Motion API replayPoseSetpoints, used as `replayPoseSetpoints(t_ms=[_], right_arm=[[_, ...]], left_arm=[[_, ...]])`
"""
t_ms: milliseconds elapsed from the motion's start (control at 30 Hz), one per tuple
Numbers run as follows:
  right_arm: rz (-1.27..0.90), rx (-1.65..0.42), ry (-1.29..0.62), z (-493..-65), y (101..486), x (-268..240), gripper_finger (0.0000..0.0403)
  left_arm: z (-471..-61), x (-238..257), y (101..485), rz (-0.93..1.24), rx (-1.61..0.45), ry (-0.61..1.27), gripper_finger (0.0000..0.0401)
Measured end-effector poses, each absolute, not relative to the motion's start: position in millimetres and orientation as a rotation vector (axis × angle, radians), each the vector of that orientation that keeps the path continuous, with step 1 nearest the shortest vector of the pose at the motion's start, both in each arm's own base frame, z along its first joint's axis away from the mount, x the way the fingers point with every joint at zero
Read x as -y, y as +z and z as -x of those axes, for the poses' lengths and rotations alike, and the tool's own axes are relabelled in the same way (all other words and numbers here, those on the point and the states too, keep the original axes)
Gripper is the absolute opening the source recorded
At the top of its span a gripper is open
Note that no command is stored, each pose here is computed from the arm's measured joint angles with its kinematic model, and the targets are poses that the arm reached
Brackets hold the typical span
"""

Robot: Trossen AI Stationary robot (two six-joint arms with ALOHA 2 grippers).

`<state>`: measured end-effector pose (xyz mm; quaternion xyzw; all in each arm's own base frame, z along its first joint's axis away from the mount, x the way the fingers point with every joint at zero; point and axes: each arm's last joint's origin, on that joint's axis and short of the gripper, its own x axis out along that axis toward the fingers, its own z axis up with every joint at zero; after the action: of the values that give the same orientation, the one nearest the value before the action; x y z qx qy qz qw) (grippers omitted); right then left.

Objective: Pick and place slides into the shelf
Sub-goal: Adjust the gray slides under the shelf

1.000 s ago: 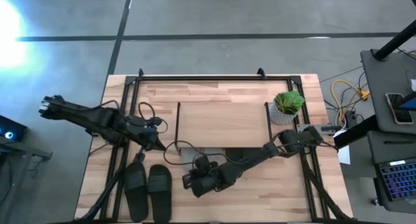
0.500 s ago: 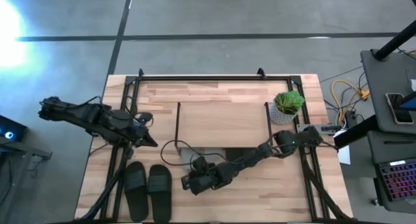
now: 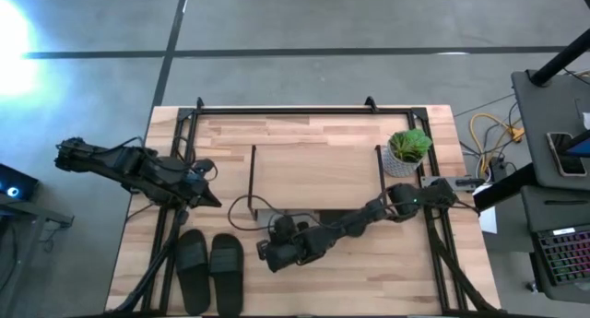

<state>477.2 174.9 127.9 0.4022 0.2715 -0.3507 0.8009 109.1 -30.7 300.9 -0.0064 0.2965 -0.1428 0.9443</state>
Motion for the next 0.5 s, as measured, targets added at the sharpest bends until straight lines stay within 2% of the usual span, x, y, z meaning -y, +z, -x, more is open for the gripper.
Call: replayPoseSetpoints(t_ms=[500], right_arm=[[-0.866,-0.525,-0.818,-480,130,-166,0.0009]], left_arm=[[-110,31,284,0.031,-0.655,-0.276,0.0]])
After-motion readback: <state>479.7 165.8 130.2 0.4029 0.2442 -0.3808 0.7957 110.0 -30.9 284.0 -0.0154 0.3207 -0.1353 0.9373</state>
